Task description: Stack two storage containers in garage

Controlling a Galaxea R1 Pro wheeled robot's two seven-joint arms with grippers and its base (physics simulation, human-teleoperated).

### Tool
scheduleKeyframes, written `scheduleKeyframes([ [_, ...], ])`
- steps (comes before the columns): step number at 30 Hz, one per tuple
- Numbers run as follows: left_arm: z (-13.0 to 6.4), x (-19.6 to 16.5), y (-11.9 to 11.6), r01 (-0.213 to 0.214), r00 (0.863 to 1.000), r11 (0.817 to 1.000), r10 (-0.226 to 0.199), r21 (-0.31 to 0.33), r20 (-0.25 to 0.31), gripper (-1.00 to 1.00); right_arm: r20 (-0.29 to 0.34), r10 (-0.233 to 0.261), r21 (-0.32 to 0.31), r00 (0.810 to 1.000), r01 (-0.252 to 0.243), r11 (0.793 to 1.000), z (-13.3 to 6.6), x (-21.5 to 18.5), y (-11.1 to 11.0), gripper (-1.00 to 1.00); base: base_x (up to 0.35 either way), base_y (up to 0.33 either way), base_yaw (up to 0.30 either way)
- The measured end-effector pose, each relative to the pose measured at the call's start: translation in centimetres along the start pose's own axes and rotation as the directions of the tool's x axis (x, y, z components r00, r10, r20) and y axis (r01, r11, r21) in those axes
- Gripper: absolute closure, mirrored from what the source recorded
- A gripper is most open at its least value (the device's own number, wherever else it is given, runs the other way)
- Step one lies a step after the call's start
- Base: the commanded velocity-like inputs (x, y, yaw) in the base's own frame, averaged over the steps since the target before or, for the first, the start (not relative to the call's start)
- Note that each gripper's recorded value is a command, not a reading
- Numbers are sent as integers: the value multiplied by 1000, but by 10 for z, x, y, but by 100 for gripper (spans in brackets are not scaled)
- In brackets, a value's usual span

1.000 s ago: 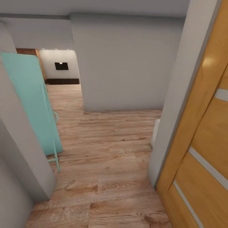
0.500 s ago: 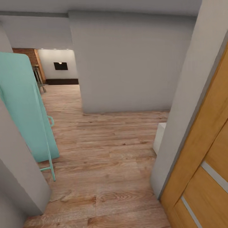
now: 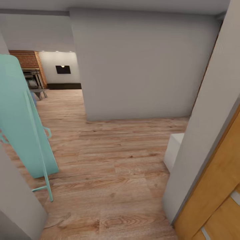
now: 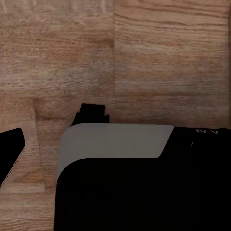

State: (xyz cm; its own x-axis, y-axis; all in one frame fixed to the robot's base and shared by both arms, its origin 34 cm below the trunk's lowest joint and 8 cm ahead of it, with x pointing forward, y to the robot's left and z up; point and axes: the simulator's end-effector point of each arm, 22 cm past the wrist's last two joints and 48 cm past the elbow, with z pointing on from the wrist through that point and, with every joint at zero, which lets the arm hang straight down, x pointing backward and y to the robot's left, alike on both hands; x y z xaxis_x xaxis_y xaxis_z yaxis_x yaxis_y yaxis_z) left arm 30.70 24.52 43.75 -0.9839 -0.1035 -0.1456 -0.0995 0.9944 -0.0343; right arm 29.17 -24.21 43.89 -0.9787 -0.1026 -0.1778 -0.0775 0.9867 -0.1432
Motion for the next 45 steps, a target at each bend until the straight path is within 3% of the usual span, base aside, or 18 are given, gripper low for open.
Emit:
scheduleKeyframes([
  [19,0,0,0,0,1000,1000,0,0,0,-100,1,-1,-2,1000,1,1000,0,0,1,-100,322,0,2],
  [32,0,0,0,0,1000,1000,0,0,0,-100,0,-1,-1,1000,1,1000,0,0,1,-100,322,0,145],
  [45,0,0,0,0,1000,1000,0,0,0,-100,1,0,-1,1000,0,1000,0,0,1,-100,322,0,11],
])
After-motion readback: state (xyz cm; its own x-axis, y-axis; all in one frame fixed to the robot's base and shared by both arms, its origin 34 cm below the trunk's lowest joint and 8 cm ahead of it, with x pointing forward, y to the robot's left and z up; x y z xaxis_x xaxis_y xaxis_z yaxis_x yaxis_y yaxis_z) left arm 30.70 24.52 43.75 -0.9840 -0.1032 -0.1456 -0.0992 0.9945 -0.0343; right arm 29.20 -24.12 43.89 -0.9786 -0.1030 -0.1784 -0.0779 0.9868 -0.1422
